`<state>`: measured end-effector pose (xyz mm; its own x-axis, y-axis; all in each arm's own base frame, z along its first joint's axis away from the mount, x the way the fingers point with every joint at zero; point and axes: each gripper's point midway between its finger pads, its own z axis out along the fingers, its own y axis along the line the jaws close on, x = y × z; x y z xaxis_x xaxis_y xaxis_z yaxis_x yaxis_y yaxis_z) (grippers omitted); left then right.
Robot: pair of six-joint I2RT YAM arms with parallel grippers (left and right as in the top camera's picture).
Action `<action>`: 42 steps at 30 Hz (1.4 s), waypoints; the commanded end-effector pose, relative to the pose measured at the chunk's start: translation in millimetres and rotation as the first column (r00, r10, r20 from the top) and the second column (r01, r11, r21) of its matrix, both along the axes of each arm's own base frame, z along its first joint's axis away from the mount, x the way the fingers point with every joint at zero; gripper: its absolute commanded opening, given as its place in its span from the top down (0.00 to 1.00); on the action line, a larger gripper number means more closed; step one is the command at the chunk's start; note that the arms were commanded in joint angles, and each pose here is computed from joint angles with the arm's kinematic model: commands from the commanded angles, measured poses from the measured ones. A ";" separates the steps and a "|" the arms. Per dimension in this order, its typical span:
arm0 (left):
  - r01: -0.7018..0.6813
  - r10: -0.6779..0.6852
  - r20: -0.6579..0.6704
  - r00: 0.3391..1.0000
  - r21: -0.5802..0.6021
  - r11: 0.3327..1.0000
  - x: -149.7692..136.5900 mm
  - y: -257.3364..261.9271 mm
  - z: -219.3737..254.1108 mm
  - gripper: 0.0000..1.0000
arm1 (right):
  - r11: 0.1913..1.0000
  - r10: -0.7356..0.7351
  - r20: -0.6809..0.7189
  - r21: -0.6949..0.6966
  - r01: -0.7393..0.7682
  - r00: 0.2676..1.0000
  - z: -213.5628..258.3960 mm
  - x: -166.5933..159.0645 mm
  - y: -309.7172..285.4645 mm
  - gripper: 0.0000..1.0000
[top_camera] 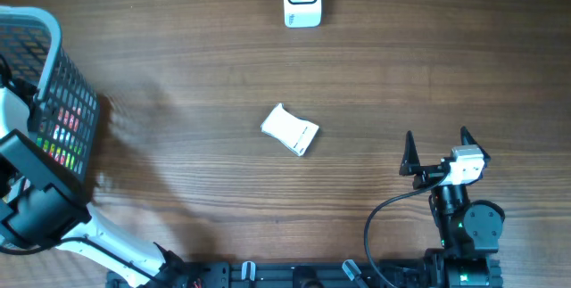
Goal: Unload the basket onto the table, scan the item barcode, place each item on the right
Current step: 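Reach the left gripper back into the basket toward the green-lidded jar, then carry the green-lidded jar out and place it beside the white package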
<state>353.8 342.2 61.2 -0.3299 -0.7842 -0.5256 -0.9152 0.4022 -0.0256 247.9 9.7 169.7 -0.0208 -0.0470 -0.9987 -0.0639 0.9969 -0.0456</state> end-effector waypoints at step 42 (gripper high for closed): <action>0.699 -0.721 0.127 0.681 -0.406 0.589 -36.1 -443.7 119.8 0.37 | 1.000 0.006 0.001 -0.005 -0.006 1.000 0.0 0.1 1.4 0.00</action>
<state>315.6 -95.2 223.5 -0.8607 -0.4574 -0.2236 -0.3262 0.8327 -0.4474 247.9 9.6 169.7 -0.0208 -0.0470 -0.9987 -0.0636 0.9969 -0.0456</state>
